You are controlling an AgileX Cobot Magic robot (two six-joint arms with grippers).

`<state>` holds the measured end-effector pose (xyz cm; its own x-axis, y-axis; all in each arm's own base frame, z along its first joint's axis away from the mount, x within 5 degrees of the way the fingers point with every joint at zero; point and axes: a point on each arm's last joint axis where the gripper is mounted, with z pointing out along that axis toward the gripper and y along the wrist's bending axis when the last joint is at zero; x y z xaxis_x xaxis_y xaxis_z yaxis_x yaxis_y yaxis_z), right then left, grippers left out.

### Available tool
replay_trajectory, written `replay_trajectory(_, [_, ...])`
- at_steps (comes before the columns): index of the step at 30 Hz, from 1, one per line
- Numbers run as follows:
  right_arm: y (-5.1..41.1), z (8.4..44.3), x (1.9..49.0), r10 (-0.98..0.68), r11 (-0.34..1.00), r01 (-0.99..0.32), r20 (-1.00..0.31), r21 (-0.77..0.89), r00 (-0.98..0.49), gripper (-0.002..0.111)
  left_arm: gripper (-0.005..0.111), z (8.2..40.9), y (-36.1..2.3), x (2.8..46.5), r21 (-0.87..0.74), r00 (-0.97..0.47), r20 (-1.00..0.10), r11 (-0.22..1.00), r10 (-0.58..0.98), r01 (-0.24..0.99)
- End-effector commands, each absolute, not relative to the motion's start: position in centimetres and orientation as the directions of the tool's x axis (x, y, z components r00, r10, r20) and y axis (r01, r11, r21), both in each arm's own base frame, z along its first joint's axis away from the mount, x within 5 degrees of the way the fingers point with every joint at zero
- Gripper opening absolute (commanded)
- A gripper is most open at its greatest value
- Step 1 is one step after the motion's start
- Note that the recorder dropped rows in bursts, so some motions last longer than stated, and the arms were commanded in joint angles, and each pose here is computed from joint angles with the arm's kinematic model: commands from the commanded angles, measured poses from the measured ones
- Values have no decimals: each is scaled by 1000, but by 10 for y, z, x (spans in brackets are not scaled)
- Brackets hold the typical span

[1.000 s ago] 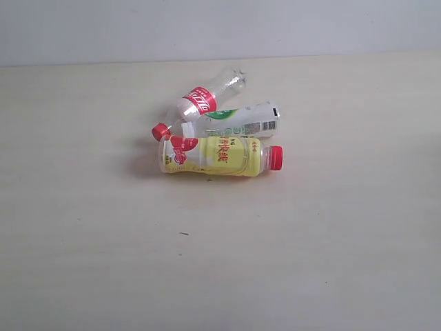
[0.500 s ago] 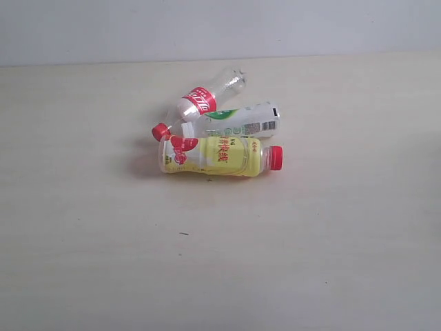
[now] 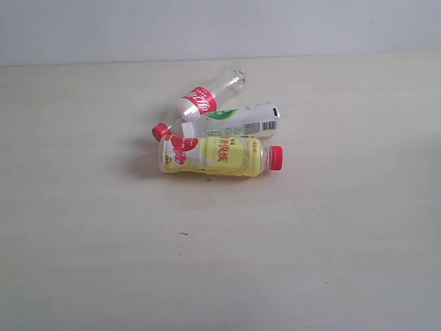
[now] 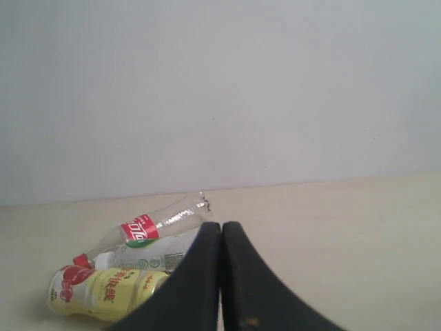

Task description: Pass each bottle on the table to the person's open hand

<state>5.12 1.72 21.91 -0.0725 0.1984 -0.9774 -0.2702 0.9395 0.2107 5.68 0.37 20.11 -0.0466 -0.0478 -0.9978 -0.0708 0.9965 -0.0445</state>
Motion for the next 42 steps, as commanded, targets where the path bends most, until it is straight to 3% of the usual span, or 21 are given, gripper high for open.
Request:
replay_trajectory(1, [17,216,51,149,949,-270,-986,165,-80,0,8,202,3,56,-39,-36,-998,997,-42,-66])
replay_trajectory(18, [17,216,51,194,941,-266,-977,211,-89,0,8,202,3,56,-39,-36,-998,997,-42,-66])
replay_trajectory(24, [14,224,52,221,943,-255,-975,213,1,0,8,202,3,56,-39,-36,-998,997,-42,-66])
replay_trajectory(35, [14,224,52,222,943,-255,-975,213,4,0,8,202,3,56,-39,-36,-998,997,-42,-66])
replay_trajectory(42, [9,239,51,299,936,-240,-942,257,155,0,8,202,3,56,-39,-36,-998,997,-42,-66])
